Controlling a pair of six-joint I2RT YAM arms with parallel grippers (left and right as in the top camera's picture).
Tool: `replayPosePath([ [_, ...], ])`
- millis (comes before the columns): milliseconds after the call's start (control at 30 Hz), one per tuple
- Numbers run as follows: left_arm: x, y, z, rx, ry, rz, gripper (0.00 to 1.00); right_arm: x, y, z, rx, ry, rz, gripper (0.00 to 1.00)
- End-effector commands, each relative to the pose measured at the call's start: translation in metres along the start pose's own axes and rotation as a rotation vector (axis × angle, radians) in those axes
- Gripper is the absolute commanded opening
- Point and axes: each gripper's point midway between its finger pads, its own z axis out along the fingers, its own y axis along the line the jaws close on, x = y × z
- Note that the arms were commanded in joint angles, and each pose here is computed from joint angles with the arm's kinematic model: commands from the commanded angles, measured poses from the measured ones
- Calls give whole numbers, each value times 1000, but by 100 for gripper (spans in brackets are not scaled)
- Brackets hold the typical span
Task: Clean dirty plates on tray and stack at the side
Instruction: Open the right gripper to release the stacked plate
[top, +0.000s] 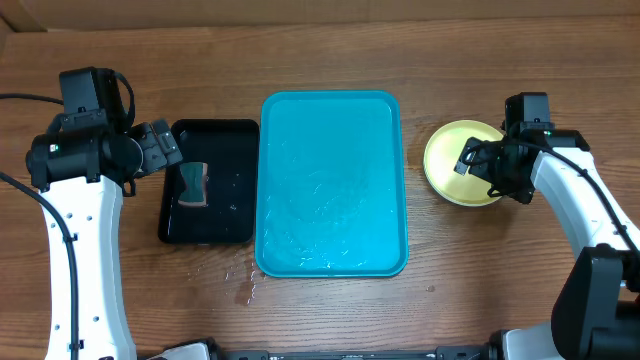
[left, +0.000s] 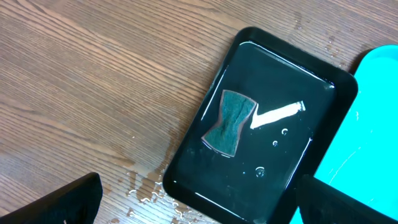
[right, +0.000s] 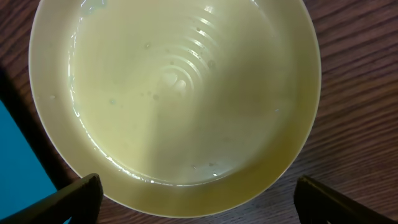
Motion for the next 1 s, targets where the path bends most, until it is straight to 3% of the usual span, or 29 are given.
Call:
replayPosePath([
  [0, -4, -2, -3, 8, -13, -19, 100, -9, 4, -8, -17, -32, -5, 100],
  [667, -4, -2, -3, 8, -13, -19, 100, -8, 4, -9, -16, -32, -5, 100],
  [967, -4, -2, -3, 8, -13, -19, 100, -23, 14, -85, -112, -249, -15, 100],
])
